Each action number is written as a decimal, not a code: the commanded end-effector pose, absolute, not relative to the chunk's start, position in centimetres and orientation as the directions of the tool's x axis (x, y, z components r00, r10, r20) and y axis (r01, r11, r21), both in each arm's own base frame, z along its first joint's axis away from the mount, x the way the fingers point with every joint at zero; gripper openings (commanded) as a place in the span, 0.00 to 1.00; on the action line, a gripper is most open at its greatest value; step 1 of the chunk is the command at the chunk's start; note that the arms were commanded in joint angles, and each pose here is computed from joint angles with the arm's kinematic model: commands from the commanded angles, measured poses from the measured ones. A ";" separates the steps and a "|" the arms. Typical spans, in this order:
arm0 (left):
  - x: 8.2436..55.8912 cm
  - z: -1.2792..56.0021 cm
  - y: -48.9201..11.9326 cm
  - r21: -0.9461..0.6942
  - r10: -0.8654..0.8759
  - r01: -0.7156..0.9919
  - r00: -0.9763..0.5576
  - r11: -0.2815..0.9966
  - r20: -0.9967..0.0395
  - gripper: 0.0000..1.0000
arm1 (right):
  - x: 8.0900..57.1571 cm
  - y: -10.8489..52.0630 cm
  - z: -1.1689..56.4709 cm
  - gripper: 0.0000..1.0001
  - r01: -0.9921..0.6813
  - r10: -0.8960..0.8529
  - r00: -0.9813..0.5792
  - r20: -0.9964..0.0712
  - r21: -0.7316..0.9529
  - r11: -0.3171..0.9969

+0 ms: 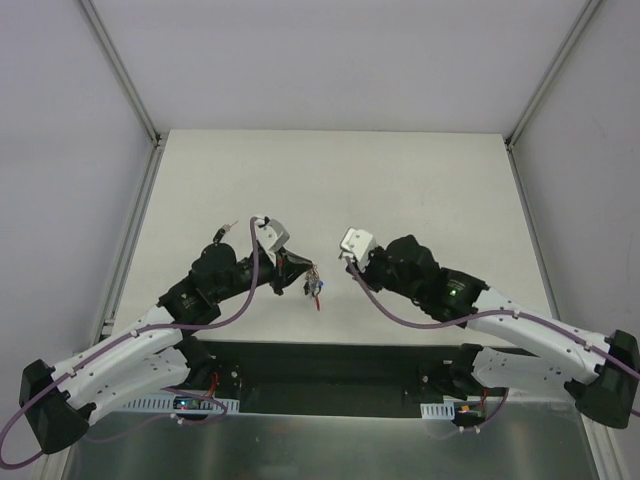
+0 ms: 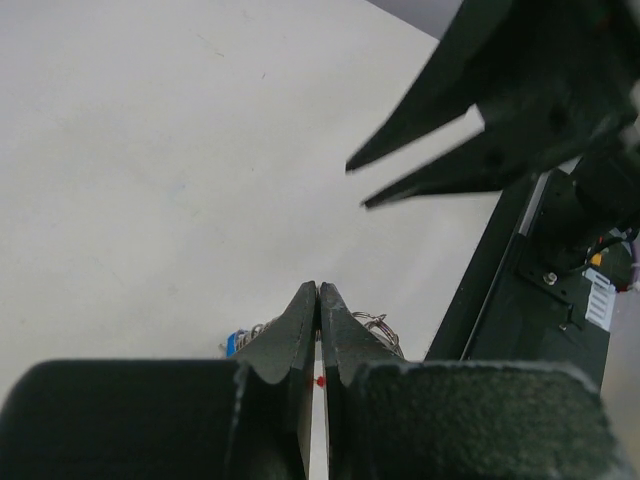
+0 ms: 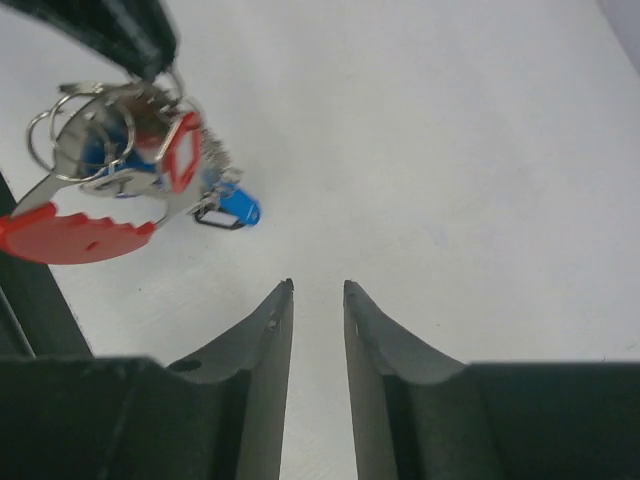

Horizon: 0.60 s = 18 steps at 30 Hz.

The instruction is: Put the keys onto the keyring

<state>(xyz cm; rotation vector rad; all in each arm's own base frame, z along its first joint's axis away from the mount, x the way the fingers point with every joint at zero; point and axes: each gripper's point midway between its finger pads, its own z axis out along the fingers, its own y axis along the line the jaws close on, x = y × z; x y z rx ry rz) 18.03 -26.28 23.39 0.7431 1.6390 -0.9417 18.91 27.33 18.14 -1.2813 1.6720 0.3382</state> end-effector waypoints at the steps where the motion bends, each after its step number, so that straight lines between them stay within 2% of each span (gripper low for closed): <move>1: 17.4 23.5 -26.2 -0.160 0.005 0.874 -0.183 0.458 -0.983 0.00 | 18.1 28.0 22.0 0.33 -0.890 -0.366 -0.060 -0.929 -0.116 0.442; 3: 17.2 23.4 -26.4 -0.148 0.008 0.887 -0.168 0.437 -0.986 0.00 | 18.2 28.2 22.8 0.38 -0.890 -0.295 -0.102 -0.950 -0.045 0.453; 6: 16.8 23.0 -26.8 -0.133 0.006 0.905 -0.148 0.405 -0.989 0.00 | 17.5 29.5 23.0 0.39 -0.919 -0.236 -0.114 -0.965 0.012 0.395; 18: 15.0 23.2 -27.4 -0.085 -0.022 0.953 -0.082 0.291 -0.996 0.00 | 17.2 31.6 21.6 0.43 -0.984 -0.226 0.001 -0.974 -0.041 0.174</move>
